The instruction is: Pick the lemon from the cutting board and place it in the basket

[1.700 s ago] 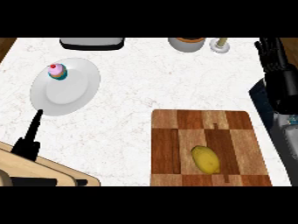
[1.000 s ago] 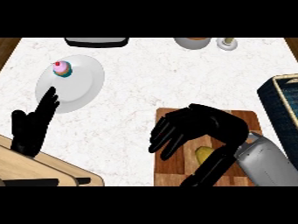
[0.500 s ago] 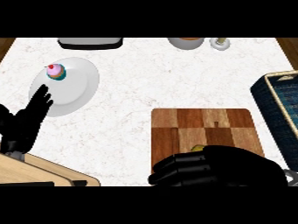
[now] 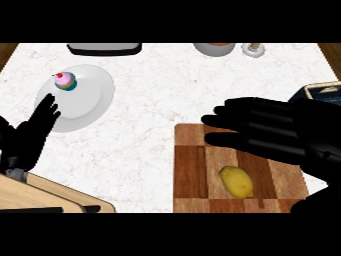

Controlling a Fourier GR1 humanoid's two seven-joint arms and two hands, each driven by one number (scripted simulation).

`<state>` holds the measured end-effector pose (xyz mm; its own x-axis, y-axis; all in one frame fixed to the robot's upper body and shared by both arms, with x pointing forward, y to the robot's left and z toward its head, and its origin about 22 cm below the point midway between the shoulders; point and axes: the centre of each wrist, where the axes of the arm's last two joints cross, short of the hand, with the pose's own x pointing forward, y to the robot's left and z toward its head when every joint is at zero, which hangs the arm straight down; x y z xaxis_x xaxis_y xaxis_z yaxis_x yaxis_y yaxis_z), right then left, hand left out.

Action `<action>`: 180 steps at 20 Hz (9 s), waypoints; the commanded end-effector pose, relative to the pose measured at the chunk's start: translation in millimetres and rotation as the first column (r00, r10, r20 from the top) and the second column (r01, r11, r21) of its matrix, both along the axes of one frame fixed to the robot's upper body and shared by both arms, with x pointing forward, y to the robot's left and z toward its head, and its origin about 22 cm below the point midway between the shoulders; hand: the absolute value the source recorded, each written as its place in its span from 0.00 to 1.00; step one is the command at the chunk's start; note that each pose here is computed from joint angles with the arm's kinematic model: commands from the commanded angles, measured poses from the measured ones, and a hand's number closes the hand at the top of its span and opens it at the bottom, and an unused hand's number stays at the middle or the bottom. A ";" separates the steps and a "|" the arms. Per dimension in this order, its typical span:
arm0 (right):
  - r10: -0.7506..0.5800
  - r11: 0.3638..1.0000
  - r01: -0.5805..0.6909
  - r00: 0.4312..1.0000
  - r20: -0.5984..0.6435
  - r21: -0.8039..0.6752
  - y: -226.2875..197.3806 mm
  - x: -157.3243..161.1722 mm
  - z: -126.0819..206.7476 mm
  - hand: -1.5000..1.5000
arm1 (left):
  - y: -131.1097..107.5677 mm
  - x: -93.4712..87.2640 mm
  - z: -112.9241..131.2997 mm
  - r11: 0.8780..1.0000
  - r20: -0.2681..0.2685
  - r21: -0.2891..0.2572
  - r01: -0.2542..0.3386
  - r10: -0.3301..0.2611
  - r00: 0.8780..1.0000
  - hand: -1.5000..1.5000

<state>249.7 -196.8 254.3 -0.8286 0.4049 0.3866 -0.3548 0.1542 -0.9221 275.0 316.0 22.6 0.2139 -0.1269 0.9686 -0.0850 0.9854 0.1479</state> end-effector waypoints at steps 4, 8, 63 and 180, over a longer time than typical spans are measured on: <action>-0.011 0.959 -0.013 0.996 -0.086 -0.282 -12.5 25.7 48.7 0.00 | -8.3 20.2 16.6 0.999 0.026 0.036 0.033 -0.034 0.999 0.50; 0.021 0.953 -0.073 0.984 -0.176 -0.293 -38.8 42.6 57.5 0.00 | 12.5 24.0 13.4 0.999 0.025 0.037 0.016 -0.017 1.000 0.50; 0.111 0.987 -0.145 0.921 -0.373 -0.065 -45.0 62.9 -209.3 0.00 | -6.0 4.3 16.5 0.998 0.019 0.036 0.043 -0.044 0.999 0.50; -0.512 -0.782 0.315 -0.816 -0.267 0.538 -132.8 151.6 -39.0 0.00 | -15.8 27.6 6.7 0.999 0.030 0.030 0.012 -0.012 0.999 0.50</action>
